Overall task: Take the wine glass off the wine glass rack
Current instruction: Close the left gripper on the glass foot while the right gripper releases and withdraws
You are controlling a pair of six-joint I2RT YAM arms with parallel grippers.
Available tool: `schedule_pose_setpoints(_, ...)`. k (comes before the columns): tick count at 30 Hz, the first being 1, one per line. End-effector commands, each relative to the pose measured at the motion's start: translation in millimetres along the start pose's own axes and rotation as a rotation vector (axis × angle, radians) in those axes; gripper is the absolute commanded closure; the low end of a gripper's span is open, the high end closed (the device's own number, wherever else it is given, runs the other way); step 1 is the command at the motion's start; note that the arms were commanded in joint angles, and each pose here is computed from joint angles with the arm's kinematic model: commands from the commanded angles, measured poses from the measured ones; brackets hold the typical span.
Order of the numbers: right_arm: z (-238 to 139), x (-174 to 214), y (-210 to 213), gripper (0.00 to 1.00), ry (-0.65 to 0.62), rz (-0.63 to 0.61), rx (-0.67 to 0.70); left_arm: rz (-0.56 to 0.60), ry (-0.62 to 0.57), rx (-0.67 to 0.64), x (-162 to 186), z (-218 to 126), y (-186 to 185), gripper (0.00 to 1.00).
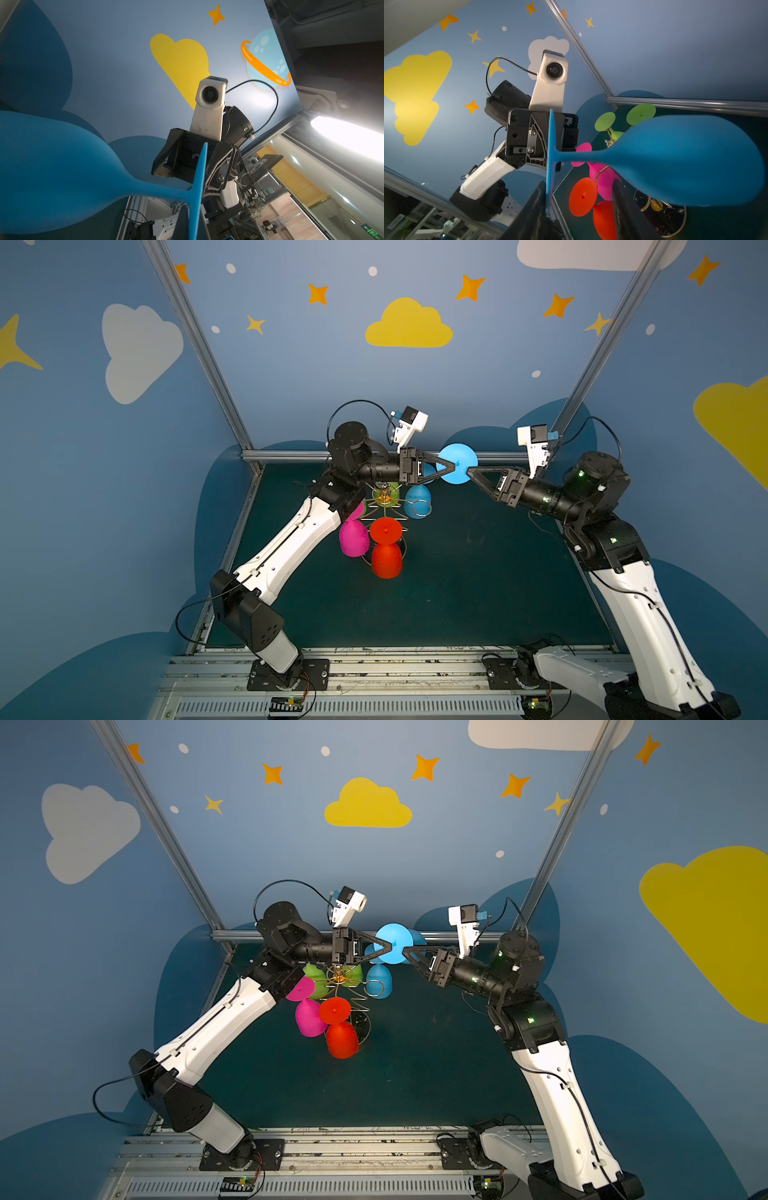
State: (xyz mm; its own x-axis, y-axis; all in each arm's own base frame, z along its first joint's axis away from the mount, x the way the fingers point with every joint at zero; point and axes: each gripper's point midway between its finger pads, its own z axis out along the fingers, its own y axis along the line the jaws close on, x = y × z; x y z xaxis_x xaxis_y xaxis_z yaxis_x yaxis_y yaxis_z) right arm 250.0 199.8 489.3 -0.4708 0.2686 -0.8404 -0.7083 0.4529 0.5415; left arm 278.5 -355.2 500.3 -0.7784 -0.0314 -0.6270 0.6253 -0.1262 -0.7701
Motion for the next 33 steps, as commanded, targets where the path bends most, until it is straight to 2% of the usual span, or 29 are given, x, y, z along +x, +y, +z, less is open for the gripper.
schedule_pose_setpoints(1,-31,3,-8,0.34,-0.049,-0.178,0.148,-0.026,-0.055,0.017,-21,-9,-23,0.97)
schedule_pose_setpoints(3,-40,6,-12,0.19,-0.07,-0.29,0.194,-0.07,-0.053,0.008,-23,-10,-23,0.97)
schedule_pose_setpoints(5,-45,9,-17,0.13,-0.082,-0.399,0.225,-0.093,-0.043,0.003,-22,-9,-23,0.97)
schedule_pose_setpoints(10,-46,8,-34,0.11,-0.129,-0.633,0.295,-0.149,-0.031,-0.008,-20,-9,-21,0.97)
schedule_pose_setpoints(15,-32,5,-32,0.1,-0.138,-0.791,0.24,-0.194,-0.012,-0.011,-16,-9,-19,0.97)
schedule_pose_setpoints(21,-11,5,-26,0.09,-0.123,-0.875,0.145,-0.217,0.001,-0.006,-13,-10,-24,0.97)
schedule_pose_setpoints(33,30,7,-30,0.09,-0.091,-0.897,0.025,-0.245,0.024,0.02,-9,-5,-30,0.97)
